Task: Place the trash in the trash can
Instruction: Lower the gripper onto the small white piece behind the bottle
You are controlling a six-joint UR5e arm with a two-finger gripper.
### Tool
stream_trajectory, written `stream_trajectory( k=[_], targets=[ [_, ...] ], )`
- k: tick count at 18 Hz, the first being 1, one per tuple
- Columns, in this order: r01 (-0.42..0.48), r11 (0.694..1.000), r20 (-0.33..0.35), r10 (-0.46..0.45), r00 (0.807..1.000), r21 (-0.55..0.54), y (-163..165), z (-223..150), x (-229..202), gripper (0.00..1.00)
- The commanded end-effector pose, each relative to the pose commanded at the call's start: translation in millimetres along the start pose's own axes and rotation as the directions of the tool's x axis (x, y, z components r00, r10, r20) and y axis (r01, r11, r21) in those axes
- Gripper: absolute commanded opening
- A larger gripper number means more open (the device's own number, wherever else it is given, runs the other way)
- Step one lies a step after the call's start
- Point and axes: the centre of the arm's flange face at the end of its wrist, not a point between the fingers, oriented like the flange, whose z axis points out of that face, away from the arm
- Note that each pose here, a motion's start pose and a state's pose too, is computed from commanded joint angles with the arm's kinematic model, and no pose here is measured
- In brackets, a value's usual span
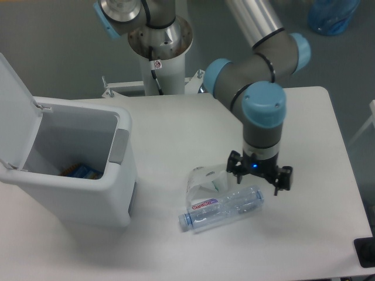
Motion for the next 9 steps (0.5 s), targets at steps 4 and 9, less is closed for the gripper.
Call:
stream_trajectory(
  k=[4,9],
  targets=[
    [-0.071,0.997,-0.053,0.070,0.996,-0.030,-11.6,22.2,48.9,1.00],
    [-0.129,0.990,-0.105,0.123,0.987,-0.060,-13.3,42.2,86.6,1.00]
  ],
)
